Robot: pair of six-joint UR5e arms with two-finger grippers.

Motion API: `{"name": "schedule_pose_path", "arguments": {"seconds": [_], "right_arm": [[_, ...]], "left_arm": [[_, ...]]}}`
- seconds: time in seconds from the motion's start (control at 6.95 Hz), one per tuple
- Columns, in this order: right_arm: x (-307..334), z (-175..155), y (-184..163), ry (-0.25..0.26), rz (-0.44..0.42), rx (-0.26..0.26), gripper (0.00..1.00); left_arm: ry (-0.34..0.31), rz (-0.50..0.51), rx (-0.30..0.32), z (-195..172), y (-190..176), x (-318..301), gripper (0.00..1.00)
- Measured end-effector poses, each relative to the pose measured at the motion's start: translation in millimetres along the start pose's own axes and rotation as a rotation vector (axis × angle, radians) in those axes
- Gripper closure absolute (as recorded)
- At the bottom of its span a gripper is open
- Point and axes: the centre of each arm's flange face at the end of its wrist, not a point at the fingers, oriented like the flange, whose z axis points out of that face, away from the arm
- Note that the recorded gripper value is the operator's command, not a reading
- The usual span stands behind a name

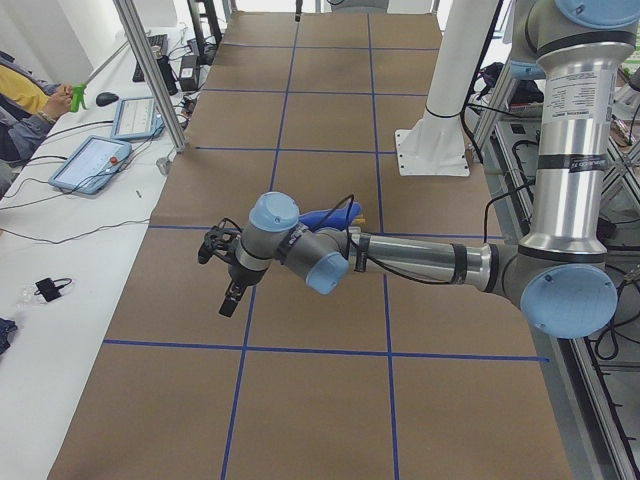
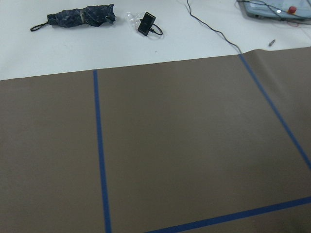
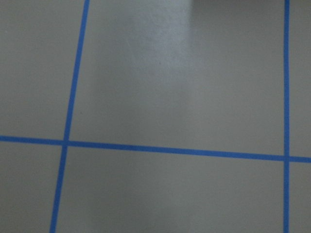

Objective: Hang towel on rack

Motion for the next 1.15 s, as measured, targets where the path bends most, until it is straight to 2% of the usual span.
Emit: {"name": "schedule_pose_path", "arguments": {"seconds": [0.14,0.29,0.58,0.86,1.15], "right_arm": [[31,7,21,-0.011,-0.023,-0.038,0.00],[49,15,38,-0.020,-0.028,-0.070,0.00],[66,25,57,-0.023,-0.022,-0.107,0.00],[71,30,62,-0.028,-0.011,-0.124,0.00],[68,30,59,-0.064,-0.012,-0.129,0.00]], "left_arm": [[0.021,-0.035,-0.077,0,-15,9,0.02],[0.087,-0.053,-0.146,1,-15,17,0.02],[0.239,-0.062,-0.227,-5,20,28,0.02],[0.287,-0.043,-0.228,-29,54,42,0.02],[0.255,-0.001,-0.189,-36,79,38,0.02]]}}
